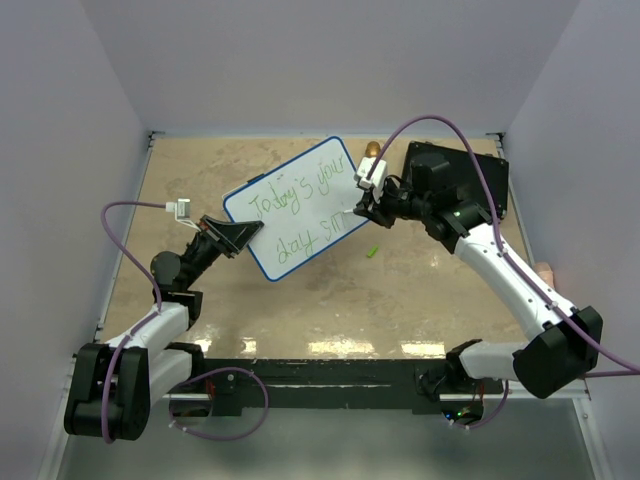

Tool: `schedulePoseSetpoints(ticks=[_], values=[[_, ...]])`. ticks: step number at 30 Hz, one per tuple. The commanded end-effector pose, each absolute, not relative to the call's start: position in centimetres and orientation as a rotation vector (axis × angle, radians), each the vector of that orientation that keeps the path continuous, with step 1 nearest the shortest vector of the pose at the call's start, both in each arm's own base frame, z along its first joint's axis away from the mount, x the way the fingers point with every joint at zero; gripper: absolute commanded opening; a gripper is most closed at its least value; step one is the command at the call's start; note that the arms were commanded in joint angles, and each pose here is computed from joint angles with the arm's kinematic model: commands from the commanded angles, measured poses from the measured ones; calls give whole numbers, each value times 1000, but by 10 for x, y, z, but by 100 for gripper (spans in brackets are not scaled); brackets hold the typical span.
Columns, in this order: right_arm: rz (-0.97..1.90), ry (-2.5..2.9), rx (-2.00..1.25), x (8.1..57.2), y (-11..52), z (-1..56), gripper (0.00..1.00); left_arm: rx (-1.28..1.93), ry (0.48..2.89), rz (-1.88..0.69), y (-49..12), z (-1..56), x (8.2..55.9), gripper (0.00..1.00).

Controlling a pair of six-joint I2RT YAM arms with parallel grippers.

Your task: Write a sentence on the whiteboard

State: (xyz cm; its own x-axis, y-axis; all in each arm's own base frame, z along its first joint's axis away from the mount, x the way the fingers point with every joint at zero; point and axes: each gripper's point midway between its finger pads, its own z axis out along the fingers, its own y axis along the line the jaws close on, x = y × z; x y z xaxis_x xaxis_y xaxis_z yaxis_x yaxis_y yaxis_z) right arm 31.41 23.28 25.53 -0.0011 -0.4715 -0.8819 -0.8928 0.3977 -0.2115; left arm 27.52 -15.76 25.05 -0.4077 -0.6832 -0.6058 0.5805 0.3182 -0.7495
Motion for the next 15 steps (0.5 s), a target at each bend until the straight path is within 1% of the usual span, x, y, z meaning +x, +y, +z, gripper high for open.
schedulePoseSetpoints(ticks=[1,11,15], values=[[472,1606,-1186,320,230,269,0,-16,1267,-1390,-156,293,266,0],[456,1607,-1169,322,226,273,0,-15,1264,-1390,-155,294,265,0],[481,1623,-1223,318,228,262,0,-16,1263,-1392,-155,295,265,0]])
